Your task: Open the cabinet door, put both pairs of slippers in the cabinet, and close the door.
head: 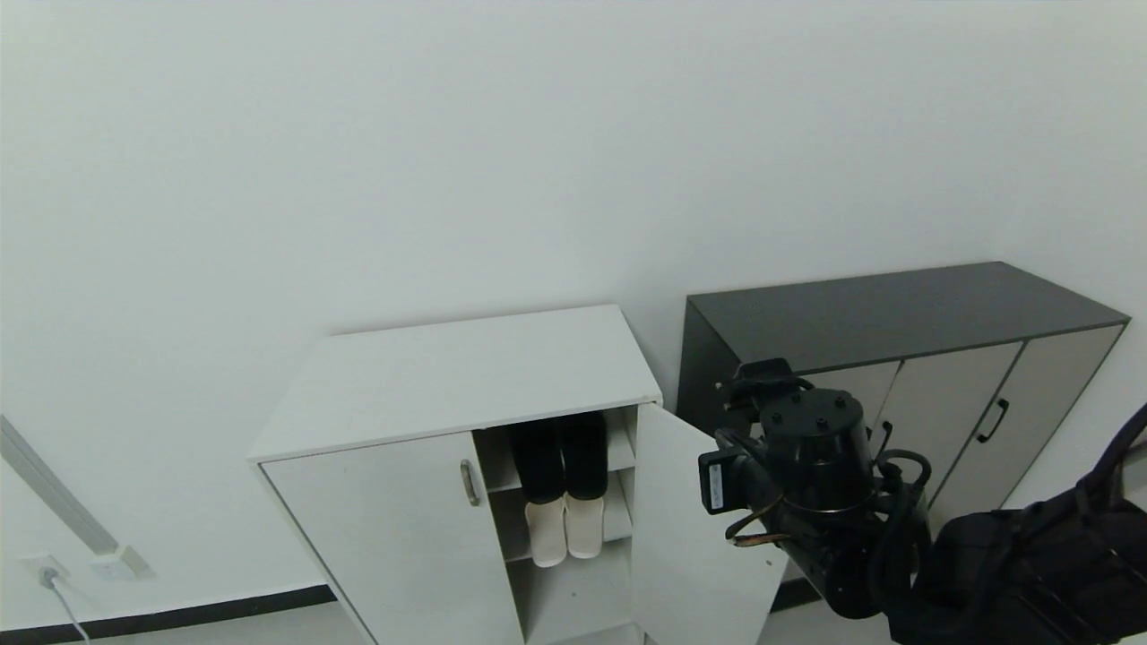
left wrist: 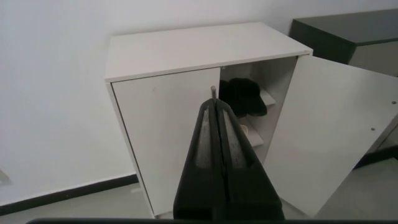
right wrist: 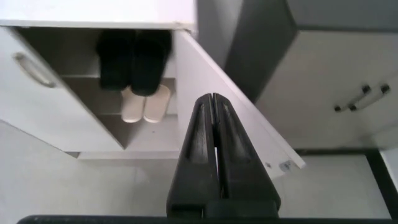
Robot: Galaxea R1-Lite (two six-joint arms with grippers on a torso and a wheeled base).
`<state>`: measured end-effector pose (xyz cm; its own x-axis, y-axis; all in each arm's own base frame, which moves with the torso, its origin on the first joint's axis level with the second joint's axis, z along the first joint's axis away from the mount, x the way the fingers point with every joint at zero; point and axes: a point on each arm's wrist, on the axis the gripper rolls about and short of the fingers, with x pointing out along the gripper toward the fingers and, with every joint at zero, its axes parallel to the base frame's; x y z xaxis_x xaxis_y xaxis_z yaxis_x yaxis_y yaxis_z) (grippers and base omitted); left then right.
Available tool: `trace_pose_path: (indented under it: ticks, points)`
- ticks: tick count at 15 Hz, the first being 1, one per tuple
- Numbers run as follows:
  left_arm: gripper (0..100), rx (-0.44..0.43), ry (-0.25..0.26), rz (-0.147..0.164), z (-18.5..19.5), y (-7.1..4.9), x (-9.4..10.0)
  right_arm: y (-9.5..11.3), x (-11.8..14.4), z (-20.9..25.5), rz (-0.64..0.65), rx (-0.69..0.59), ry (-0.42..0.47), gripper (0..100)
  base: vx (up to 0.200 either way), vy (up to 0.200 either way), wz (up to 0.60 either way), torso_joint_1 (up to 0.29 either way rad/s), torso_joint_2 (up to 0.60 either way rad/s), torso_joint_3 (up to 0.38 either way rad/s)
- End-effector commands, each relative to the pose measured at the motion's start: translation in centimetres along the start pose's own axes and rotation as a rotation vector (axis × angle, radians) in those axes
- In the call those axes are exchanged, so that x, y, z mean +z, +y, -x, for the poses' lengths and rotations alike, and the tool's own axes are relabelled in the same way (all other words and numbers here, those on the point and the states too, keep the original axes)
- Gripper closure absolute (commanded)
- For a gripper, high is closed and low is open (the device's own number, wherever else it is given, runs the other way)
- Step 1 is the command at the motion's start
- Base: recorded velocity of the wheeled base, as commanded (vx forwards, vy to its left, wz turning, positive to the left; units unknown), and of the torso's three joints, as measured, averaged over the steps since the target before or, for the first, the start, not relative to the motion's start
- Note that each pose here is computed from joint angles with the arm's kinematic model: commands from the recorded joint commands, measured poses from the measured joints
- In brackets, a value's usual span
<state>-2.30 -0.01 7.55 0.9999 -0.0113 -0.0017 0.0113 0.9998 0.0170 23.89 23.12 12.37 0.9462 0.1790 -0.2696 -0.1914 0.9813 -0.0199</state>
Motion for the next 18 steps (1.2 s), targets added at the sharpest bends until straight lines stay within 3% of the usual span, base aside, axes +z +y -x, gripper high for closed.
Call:
trace_pose_path:
  ticks: [1, 9, 13, 16, 17, 18]
  points:
    - [100, 0.001, 0.001, 0.0, 0.0, 0.0, 0.0, -0.1, -0.3, -0.3, 0.002, -0.007, 0.004, 100, -0.2, 0.0, 0.0, -0.002, 0.0, 0.002]
    - [100, -0.001, 0.001, 0.0, 0.0, 0.0, 0.0, -0.8, -0.1, -1.3, -0.013, -0.003, 0.003, 100, -0.175, 0.0, 0.0, -0.001, 0.0, 0.001]
    - [100, -0.001, 0.001, 0.0, 0.0, 0.0, 0.0, -3.6, 1.0, -4.9, -0.065, -0.029, -0.017, 100, 0.0, 0.0, 0.0, 0.0, 0.0, 0.0]
    - [100, -0.001, 0.001, 0.0, 0.0, 0.0, 0.0, -7.3, 1.0, -9.7, -0.104, -0.106, -0.013, 100, 0.0, 0.0, 0.0, 0.0, 0.0, 0.0]
    - [100, -0.001, 0.001, 0.0, 0.0, 0.0, 0.0, -7.3, 1.0, -9.7, -0.104, -0.106, -0.013, 100, 0.0, 0.0, 0.0, 0.0, 0.0, 0.0]
    - [100, -0.001, 0.001, 0.0, 0.0, 0.0, 0.0, -9.3, 0.8, -12.1, -0.121, -0.131, 0.0, 100, 0.0, 0.0, 0.0, 0.0, 0.0, 0.0]
